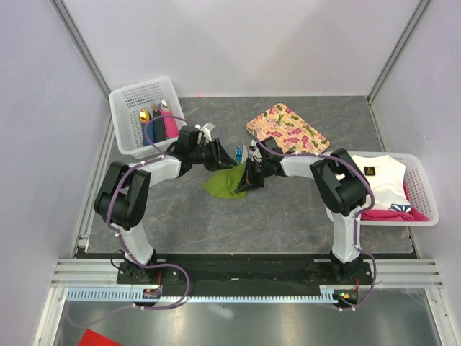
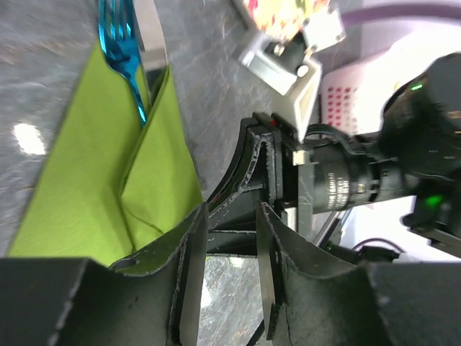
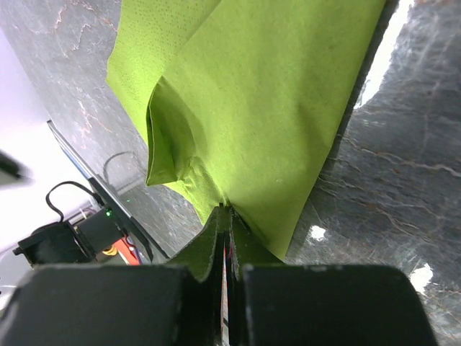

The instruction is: Place the utensils on the paper napkin and roll it up

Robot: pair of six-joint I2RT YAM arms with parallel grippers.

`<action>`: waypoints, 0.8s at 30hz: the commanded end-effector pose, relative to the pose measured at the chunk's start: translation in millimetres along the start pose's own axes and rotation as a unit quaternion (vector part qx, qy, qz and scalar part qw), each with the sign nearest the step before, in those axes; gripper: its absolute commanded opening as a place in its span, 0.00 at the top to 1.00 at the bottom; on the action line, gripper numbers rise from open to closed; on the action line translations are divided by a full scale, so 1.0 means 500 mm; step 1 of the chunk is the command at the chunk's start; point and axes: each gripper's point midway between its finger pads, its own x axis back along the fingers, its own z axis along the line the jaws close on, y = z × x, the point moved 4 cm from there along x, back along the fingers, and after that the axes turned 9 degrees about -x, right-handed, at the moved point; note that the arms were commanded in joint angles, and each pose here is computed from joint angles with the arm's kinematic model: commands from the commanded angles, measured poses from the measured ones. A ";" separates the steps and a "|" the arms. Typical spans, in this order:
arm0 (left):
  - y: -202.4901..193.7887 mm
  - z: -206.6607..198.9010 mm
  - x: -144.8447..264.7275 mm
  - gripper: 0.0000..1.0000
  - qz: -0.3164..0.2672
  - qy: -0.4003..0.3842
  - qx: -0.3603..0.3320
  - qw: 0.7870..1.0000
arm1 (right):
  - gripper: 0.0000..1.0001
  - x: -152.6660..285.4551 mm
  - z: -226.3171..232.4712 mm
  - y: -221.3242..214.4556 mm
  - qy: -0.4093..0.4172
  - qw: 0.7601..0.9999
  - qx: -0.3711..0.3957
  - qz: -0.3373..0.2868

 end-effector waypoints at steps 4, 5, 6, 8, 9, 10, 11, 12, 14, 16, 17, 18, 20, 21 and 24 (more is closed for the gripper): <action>-0.064 0.026 -0.045 0.64 0.068 0.038 0.004 0.997 | 1.00 -0.020 -0.048 -0.006 -0.051 0.999 0.010 0.003; -0.070 0.033 -0.046 0.64 0.074 0.043 0.008 0.996 | 1.00 -0.019 -0.048 -0.007 -0.050 0.999 0.012 0.005; -0.076 0.041 -0.047 0.65 0.079 0.052 0.006 0.996 | 1.00 -0.018 -0.048 -0.009 -0.051 0.999 0.014 0.007; -0.088 0.056 -0.040 0.66 0.092 0.070 0.003 0.993 | 1.00 -0.017 -0.050 -0.010 -0.052 0.998 0.021 0.009; -0.089 0.060 -0.036 0.67 0.090 0.077 -0.001 0.993 | 1.00 -0.016 -0.053 -0.011 -0.053 0.998 0.022 0.010; -0.089 0.064 -0.030 0.68 0.090 0.082 -0.003 0.993 | 1.00 -0.015 -0.054 -0.014 -0.055 0.998 0.022 0.013; -0.092 0.069 -0.025 0.68 0.093 0.088 -0.010 0.992 | 1.00 -0.015 -0.056 -0.016 -0.056 0.998 0.025 0.015; -0.089 0.074 -0.022 0.69 0.089 0.099 -0.015 0.991 | 1.00 -0.014 -0.057 -0.019 -0.056 0.998 0.025 0.018; -0.089 0.078 -0.014 0.70 0.087 0.105 -0.028 0.990 | 1.00 -0.013 -0.059 -0.024 -0.055 0.998 0.032 0.023; -0.095 0.086 -0.009 0.71 0.094 0.117 -0.027 0.988 | 1.00 -0.010 -0.058 -0.025 -0.053 0.998 0.037 0.026; -0.097 0.088 -0.010 0.71 0.097 0.118 -0.027 0.988 | 1.00 -0.010 -0.059 -0.027 -0.054 0.997 0.040 0.028; -0.103 0.090 -0.010 0.72 0.102 0.118 -0.026 0.987 | 1.00 -0.009 -0.058 -0.028 -0.052 0.997 0.044 0.030; -0.112 0.097 -0.011 0.73 0.108 0.120 -0.019 0.987 | 1.00 -0.007 -0.050 -0.031 -0.043 0.997 0.050 0.035; -0.116 0.098 -0.012 0.74 0.112 0.119 -0.015 0.987 | 1.00 -0.004 -0.044 -0.030 -0.038 0.997 0.056 0.035; -0.124 0.106 -0.012 0.77 0.115 0.124 -0.013 0.985 | 0.94 0.007 -0.009 -0.022 -0.012 0.996 0.078 0.032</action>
